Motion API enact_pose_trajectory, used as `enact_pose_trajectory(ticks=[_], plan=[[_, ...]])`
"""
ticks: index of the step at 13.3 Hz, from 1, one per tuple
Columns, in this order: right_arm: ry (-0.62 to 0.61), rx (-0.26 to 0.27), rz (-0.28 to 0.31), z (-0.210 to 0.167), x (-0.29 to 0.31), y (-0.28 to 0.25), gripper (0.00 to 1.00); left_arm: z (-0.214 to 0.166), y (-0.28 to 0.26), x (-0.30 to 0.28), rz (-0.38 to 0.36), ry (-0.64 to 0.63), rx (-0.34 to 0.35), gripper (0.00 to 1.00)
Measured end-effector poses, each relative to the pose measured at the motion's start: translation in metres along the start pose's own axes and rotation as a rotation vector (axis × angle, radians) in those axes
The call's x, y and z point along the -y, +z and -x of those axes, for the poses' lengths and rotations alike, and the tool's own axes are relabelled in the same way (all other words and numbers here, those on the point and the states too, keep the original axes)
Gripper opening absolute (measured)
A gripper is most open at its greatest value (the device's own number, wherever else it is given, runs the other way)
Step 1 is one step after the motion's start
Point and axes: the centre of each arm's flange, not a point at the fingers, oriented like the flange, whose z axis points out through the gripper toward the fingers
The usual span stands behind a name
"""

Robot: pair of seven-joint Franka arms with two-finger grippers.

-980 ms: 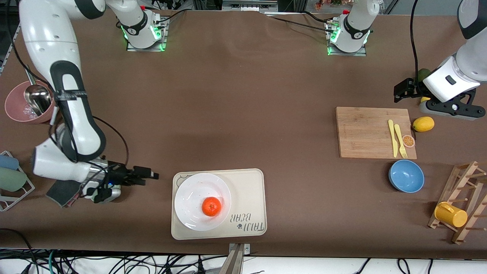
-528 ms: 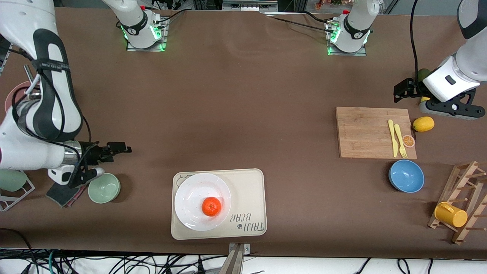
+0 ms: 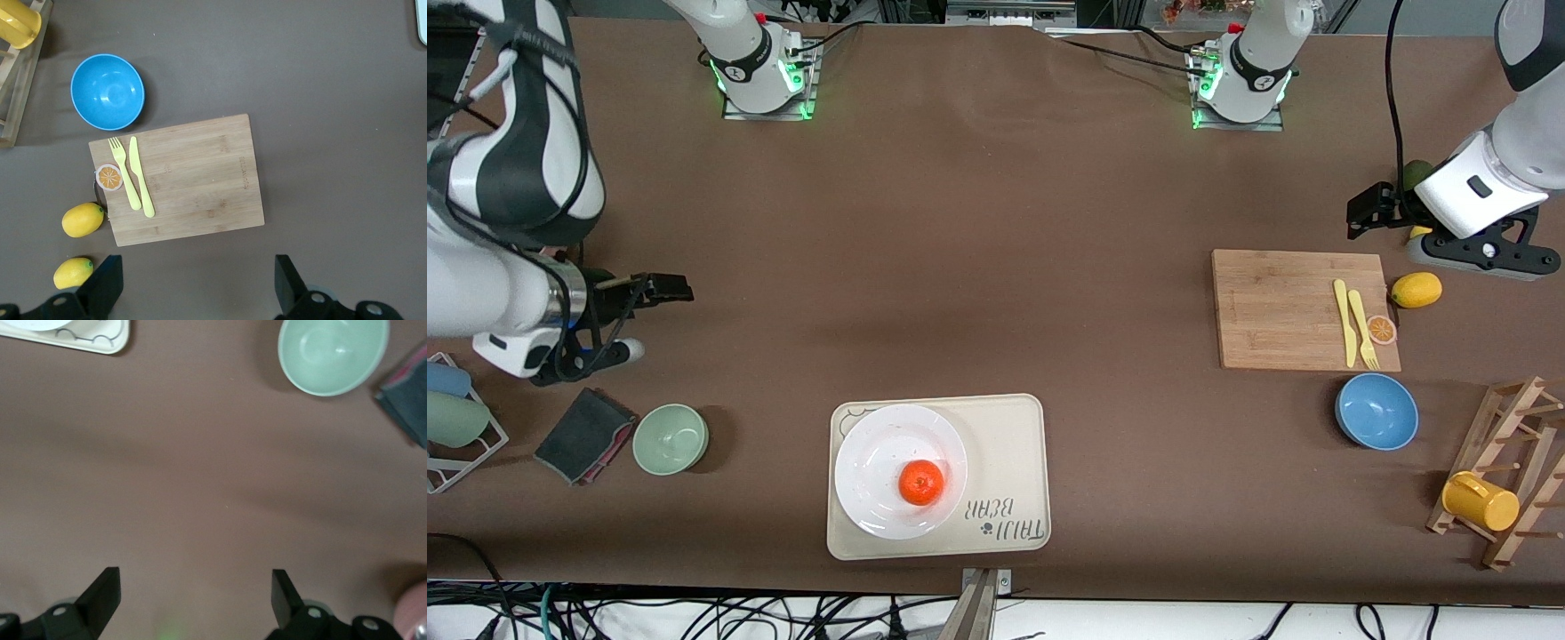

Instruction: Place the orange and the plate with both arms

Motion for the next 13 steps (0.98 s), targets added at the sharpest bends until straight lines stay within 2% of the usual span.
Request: enact_pose_trajectory(ticks=[2,7,8,11,13], plan=[[0.084,-0.049,0.037,0.031,0.010,-0.022,1.00,0.000,0.000,0.000,0.000,0.000,0.000,1.00],[0.134,-0.188,0.038,0.103,0.000,-0.082,1.00,0.000,0.000,-0.001,0.000,0.002,0.000,1.00],[0.153,-0.194,0.038,0.113,-0.010,-0.088,1.00,0.000,0.000,-0.001,0.000,0.002,0.000,1.00],[0.177,-0.123,0.028,0.128,-0.021,-0.087,1.00,0.000,0.000,-0.001,0.000,0.002,0.000,1.00],[0.176,-0.104,0.027,0.123,-0.021,-0.079,1.00,0.000,0.000,-0.001,0.000,0.002,0.000,1.00]])
